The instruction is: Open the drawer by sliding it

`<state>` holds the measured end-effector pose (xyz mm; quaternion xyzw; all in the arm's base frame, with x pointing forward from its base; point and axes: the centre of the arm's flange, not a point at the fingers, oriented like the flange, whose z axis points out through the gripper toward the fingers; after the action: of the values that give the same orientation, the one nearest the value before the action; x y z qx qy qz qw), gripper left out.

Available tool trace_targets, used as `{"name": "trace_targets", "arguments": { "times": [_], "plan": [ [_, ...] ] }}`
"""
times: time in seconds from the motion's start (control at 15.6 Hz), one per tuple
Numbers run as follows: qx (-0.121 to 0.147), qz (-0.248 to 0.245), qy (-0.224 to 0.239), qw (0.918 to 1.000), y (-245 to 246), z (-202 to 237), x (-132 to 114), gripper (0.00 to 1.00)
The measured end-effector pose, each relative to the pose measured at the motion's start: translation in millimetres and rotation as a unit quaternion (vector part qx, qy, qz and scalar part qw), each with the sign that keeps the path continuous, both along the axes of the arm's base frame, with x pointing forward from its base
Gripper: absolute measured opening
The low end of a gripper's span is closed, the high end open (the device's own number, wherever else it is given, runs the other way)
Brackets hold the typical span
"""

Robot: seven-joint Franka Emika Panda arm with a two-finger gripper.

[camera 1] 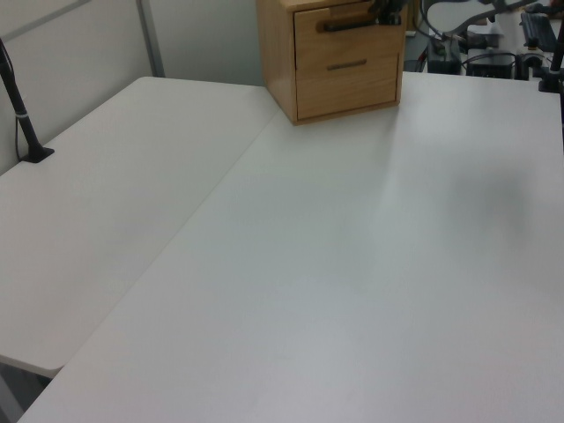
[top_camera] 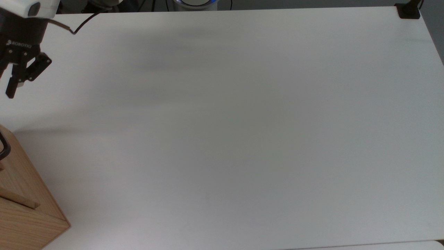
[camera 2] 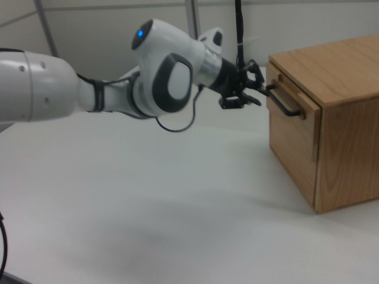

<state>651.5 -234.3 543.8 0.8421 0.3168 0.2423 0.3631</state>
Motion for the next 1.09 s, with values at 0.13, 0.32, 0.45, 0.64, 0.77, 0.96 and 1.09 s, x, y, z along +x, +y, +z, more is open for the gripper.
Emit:
{"name": "trace_targets", "arguments": {
  "times": [0.13,0.32,0.45,0.64,0.77,0.96,1.09],
  "plan": [
    [-0.006,-0.002,-0.004,1.0000,-11.4,-11.9,5.5,0.29],
    [-0.012,-0.003,-0.003,0.9999,-16.8,-18.8,14.3,0.28],
    [-0.015,-0.003,-0.004,0.9999,-16.8,-19.9,17.9,0.28],
    [-0.018,-0.003,-0.004,0.9998,-18.3,-22.3,22.6,0.28],
    [-0.021,-0.005,-0.001,0.9998,-22.7,-28.1,27.0,0.28],
    [-0.026,-0.008,0.002,0.9996,-30.8,-37.0,33.8,0.29],
    [-0.028,-0.010,0.003,0.9996,-33.7,-39.7,36.5,0.27]
  ]
}}
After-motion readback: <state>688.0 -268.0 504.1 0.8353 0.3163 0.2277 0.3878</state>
